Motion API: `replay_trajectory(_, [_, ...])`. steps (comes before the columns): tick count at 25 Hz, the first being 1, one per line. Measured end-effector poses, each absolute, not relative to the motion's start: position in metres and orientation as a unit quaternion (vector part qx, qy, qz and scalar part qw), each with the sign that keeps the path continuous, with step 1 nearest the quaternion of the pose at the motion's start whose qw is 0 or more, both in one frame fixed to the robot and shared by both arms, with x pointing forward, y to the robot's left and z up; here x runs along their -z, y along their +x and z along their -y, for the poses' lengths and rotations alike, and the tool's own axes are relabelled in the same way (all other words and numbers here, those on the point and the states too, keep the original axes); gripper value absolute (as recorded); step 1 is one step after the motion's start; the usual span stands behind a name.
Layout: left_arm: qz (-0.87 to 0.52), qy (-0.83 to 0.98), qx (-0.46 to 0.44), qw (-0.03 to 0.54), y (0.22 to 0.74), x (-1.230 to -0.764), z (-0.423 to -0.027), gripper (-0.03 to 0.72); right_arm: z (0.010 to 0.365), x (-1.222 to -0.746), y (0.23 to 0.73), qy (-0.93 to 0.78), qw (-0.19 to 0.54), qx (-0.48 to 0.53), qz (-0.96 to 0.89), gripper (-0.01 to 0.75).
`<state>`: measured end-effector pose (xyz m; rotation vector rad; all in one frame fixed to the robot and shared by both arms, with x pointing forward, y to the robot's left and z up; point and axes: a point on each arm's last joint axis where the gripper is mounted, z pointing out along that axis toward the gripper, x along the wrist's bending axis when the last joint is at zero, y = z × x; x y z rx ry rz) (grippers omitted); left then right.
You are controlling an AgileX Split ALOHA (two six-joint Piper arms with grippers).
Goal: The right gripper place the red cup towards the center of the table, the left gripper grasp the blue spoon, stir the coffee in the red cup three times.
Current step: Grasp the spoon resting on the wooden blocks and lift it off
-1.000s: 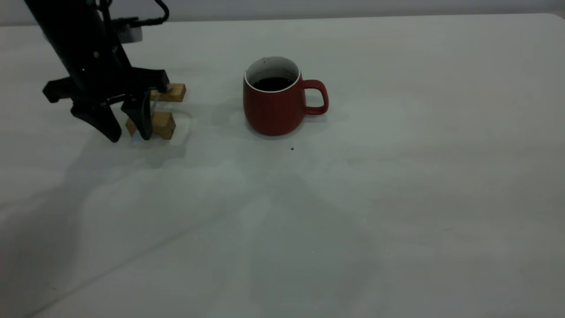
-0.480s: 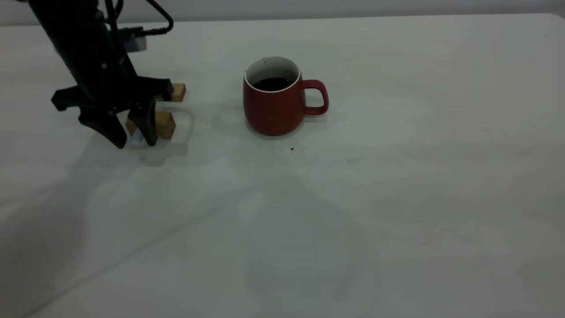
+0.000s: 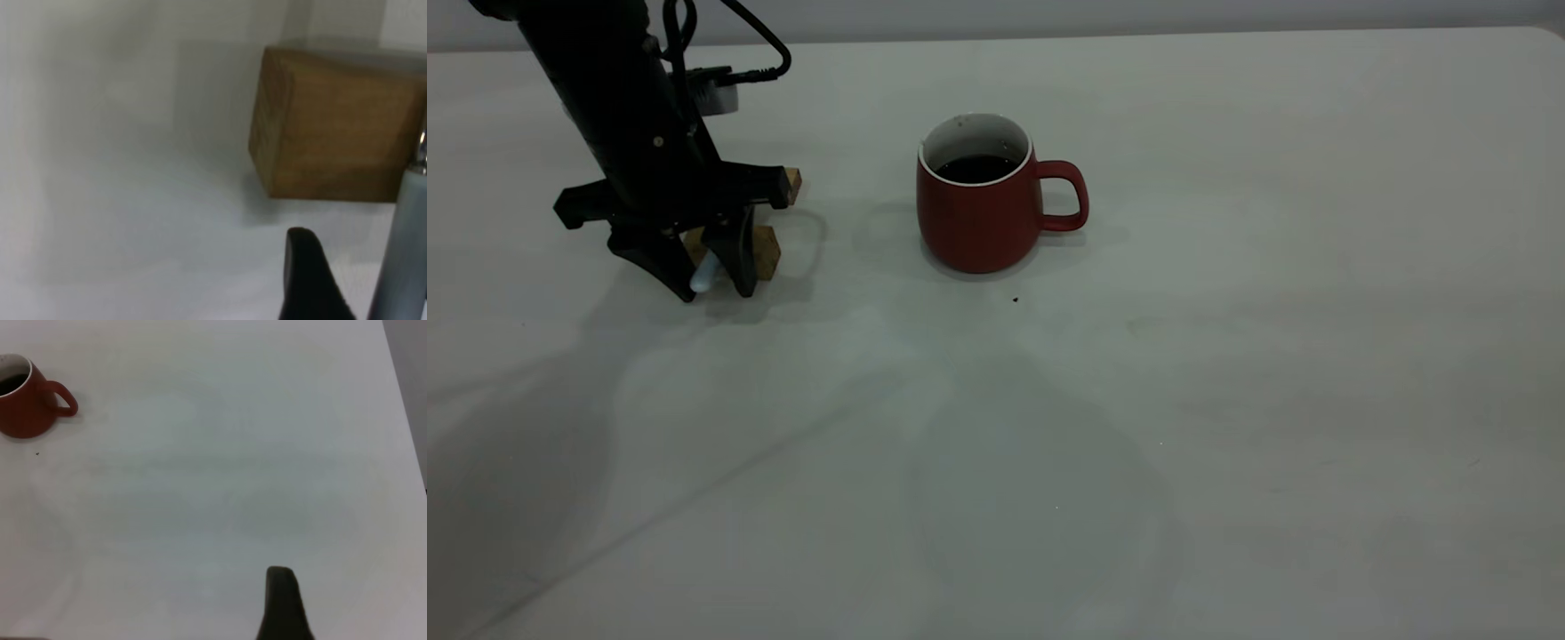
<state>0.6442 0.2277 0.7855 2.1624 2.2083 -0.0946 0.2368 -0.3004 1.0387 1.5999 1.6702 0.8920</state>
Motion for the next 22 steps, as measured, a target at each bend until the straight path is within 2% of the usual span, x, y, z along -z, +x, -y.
replay_trajectory(3, [-0.714, 0.699, 0.031, 0.025, 0.644, -0.786, -0.228, 0.442, 0.300, -1.039, 0.237, 0.610, 0.325, -0.340, -0.637, 0.578])
replay_trajectory(6, [-0.714, 0.699, 0.029, 0.026, 0.645, -0.786, -0.228, 0.376, 0.300, -1.039, 0.237, 0.610, 0.325, -0.340, -0.637, 0.578])
replay_trajectory(9, [-0.714, 0.699, 0.028, 0.028, 0.645, -0.786, -0.228, 0.261, 0.300, -1.039, 0.237, 0.610, 0.325, -0.340, -0.637, 0.578])
replay_trajectory(11, [-0.714, 0.699, 0.028, 0.028, 0.645, -0.786, -0.228, 0.156, 0.300, -1.039, 0.237, 0.610, 0.325, -0.340, -0.637, 0.578])
replay_trajectory(17, [-0.721, 0.692, 0.035, 0.022, 0.645, -0.796, -0.227, 0.145, 0.300, -1.039, 0.237, 0.610, 0.325, -0.340, -0.637, 0.578])
replay_trajectory(22, [-0.728, 0.683, 0.042, 0.041, 0.646, -0.837, -0.224, 0.145, 0.300, -1.039, 0.237, 0.610, 0.325, -0.340, -0.637, 0.578])
